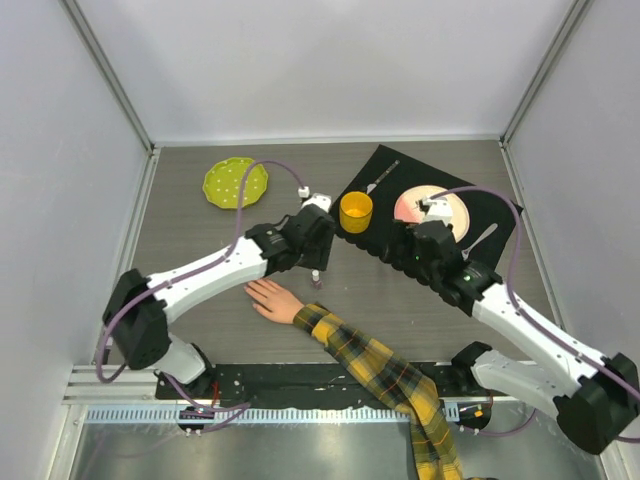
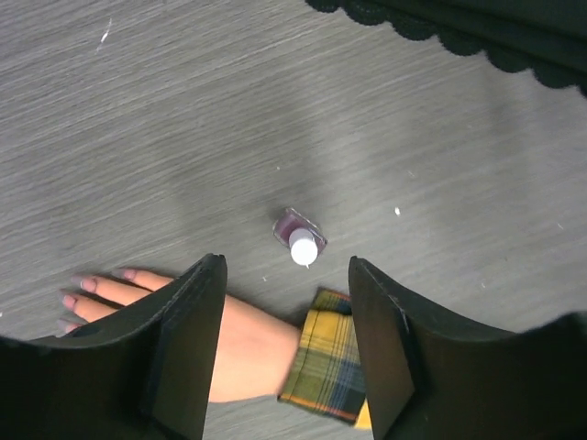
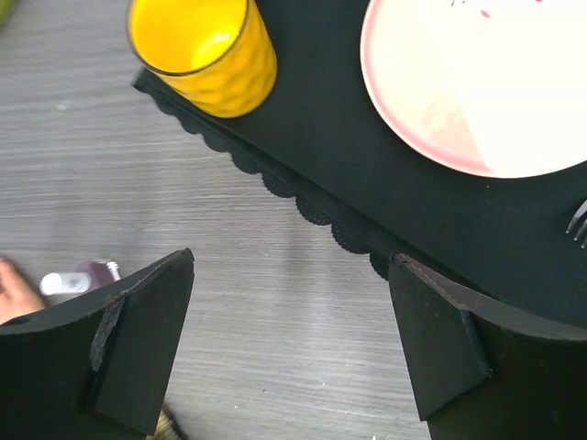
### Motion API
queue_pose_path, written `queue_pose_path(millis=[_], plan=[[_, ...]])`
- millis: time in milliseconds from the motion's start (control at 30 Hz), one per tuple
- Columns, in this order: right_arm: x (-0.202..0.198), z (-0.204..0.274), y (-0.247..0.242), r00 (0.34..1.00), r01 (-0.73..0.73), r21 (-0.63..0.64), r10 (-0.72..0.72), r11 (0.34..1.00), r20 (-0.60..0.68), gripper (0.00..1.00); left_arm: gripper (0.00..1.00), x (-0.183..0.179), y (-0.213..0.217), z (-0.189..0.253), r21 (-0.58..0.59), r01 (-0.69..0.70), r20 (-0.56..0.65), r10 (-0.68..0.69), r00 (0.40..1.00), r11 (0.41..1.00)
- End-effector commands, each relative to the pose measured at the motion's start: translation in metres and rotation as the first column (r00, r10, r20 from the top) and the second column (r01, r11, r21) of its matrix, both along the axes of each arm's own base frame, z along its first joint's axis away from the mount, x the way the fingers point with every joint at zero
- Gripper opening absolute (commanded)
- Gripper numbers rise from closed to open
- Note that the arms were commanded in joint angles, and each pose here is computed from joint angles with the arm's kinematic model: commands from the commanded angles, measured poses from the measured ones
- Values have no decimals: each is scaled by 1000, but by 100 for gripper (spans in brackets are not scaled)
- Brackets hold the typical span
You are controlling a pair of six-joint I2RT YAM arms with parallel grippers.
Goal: Paint the nails
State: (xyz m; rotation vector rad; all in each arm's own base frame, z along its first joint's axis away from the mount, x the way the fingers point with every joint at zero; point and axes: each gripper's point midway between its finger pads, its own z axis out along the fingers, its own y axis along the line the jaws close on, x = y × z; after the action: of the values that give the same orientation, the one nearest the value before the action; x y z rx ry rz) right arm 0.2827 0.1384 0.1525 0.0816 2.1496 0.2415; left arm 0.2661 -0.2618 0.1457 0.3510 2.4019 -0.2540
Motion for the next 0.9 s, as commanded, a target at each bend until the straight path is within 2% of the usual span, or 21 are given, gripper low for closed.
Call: queue_pose_path(millis=[0,100,233,333,700,867], plan=[[-11,21,-5,997,-11,58,6,998,81,93,57,13,-6,-2,120,-70,58,63,996,990],[-16,20,-11,997,-8,48,4,999,83,93,56,11,-10,-11,186,-76,58,67,996,980],[-18,15,-11,998,-19,25,17,1000,67,93,56,5,-17,-21,176,-74,37,69,997,982],[-17,13,-10,998,-24,16,23,1000,59,93,46,-1,-17,-32,173,-65,8,65,998,983],[-19,10,-7,998,-45,24,44,999,48,93,50,-4,-19,-50,197,-57,-22,63,998,979],[-19,11,-8,998,-48,17,47,999,51,93,45,-5,-18,-62,226,-55,-44,67,997,973]])
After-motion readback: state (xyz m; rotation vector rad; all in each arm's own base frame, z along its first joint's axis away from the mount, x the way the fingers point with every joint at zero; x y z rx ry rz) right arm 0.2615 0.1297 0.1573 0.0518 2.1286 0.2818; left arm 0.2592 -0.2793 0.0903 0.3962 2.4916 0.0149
